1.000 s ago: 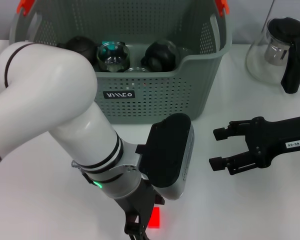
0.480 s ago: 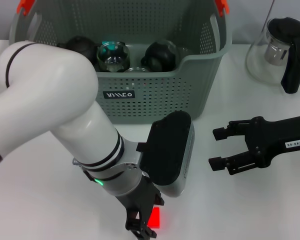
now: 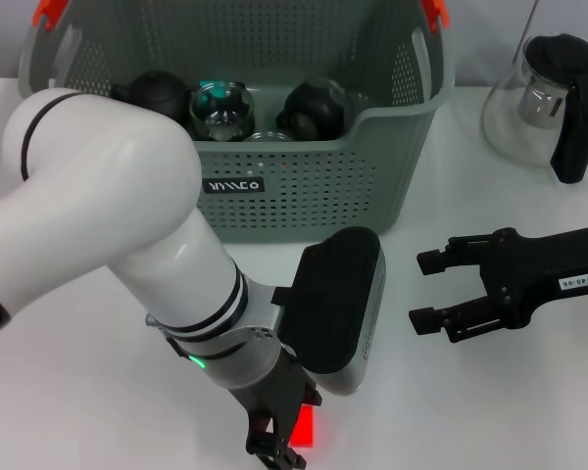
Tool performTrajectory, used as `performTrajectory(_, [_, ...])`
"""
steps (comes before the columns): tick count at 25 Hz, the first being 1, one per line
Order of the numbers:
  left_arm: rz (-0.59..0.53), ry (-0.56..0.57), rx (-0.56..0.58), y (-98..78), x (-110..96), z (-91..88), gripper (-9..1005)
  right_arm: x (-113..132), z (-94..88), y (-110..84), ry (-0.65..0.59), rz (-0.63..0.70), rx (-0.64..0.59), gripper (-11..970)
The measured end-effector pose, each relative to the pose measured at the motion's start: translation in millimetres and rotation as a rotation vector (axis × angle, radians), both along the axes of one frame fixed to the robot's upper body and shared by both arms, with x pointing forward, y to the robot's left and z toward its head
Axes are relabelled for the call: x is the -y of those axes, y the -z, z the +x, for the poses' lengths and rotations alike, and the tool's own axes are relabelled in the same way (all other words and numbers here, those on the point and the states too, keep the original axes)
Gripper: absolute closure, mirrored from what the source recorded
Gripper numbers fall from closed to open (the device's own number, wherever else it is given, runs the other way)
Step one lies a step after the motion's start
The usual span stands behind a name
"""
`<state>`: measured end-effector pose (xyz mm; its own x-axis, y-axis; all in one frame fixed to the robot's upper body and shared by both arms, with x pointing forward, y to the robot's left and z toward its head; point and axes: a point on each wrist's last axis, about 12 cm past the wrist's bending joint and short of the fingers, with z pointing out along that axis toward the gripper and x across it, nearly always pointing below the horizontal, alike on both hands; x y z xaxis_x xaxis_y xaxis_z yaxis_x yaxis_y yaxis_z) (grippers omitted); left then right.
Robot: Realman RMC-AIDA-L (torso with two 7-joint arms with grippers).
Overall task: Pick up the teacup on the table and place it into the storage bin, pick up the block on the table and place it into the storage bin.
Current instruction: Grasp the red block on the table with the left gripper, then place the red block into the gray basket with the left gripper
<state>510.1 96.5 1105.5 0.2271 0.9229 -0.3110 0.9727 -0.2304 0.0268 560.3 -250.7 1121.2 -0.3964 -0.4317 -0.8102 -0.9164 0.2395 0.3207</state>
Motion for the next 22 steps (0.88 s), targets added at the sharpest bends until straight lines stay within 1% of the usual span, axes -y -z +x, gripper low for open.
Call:
performTrajectory(4, [0.002,-0.001,-0.002,0.0,0,-0.3,325,0,0.0,0.0,0.000,0.000,0.000,14])
performTrajectory(10, [0.004,0.005,-0.006,-1.1,1,-0.6,505,-1,-0.2,0.2,0.000,0.001,-0.001,14])
performTrajectory(15, [0.005,0.004,-0.012,-3.8,3,-1.2,532,-1,-0.2,0.2,0.000,0.001,-0.001,14])
performTrajectory(17, [0.006,0.006,-0.019,-7.9,3,-2.3,543,-1,-0.2,0.2,0.000,0.002,-0.001,14])
performTrajectory(19, [0.003,0.005,-0.028,-16.2,2,-3.4,553,0,0.0,0.1,0.001,0.002,0.000,14])
performTrajectory(21, [-0.015,-0.003,-0.043,-30.4,0,-4.9,564,0,0.1,-0.2,0.003,0.003,0.001,14])
performTrajectory(22, [-0.034,-0.011,-0.052,-40.6,-3,-5.8,566,1,0.3,-0.3,0.004,0.003,0.001,14])
